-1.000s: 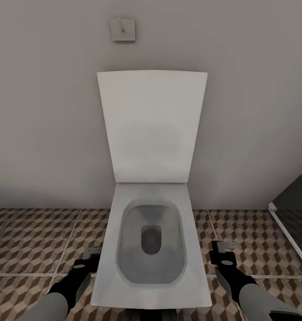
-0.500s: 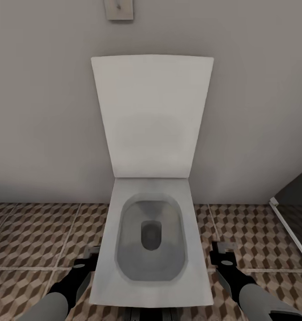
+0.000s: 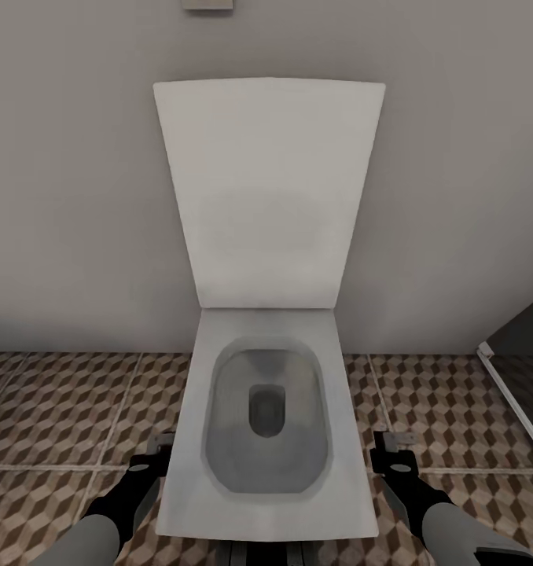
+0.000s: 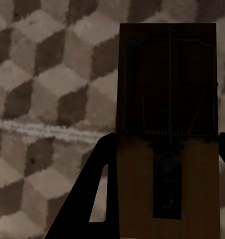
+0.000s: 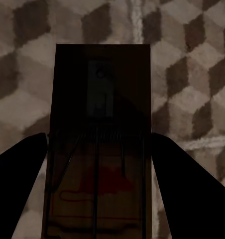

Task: Take the four mousetraps from the cabinet in the bathroom and place them on the bathroom floor. Make sure all four end up on the same floor surface, and ensure that at least two of them are either under or directly next to the same bathroom sink.

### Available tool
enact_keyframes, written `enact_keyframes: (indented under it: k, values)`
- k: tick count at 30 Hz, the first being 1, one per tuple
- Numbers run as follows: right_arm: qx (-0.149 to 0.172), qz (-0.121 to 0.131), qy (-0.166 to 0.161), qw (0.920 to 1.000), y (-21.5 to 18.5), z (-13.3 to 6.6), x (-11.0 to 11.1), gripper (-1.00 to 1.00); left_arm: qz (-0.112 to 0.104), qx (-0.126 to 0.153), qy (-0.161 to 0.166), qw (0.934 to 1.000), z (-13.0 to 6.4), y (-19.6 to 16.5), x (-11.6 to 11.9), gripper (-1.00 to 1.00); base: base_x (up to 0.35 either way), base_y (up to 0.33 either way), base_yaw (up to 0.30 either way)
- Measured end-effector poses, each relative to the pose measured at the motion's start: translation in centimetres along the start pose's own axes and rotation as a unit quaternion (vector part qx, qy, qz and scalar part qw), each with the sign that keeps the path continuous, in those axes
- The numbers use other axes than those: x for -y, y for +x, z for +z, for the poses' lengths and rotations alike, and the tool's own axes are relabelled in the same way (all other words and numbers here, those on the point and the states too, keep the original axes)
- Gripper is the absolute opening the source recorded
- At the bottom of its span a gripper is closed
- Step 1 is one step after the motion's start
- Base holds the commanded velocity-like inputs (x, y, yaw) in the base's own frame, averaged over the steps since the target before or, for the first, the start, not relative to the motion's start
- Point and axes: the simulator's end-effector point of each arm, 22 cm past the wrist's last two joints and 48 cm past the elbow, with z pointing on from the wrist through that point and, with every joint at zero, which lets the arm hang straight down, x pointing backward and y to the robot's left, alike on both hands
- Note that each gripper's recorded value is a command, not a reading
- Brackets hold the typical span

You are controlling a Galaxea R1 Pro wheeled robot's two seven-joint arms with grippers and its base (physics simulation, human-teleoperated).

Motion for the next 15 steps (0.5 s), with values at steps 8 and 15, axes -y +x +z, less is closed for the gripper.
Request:
enact_keyframes:
  k: [8,15]
  values:
    - [-0.018,-0.005,-0.005,0.9998,1.9,0.8,-0.6,-1.00,0.004,-0.015,-0.001,0.9999,0.9,1.6,0.0,-1.00,0.000,0.000,0.000]
    - [-0.033,-0.011,-0.008,0.9994,3.7,0.9,-0.8,-1.00,0.005,-0.019,-0.002,0.9998,1.1,2.0,0.0,-1.00,0.000,0.000,0.000]
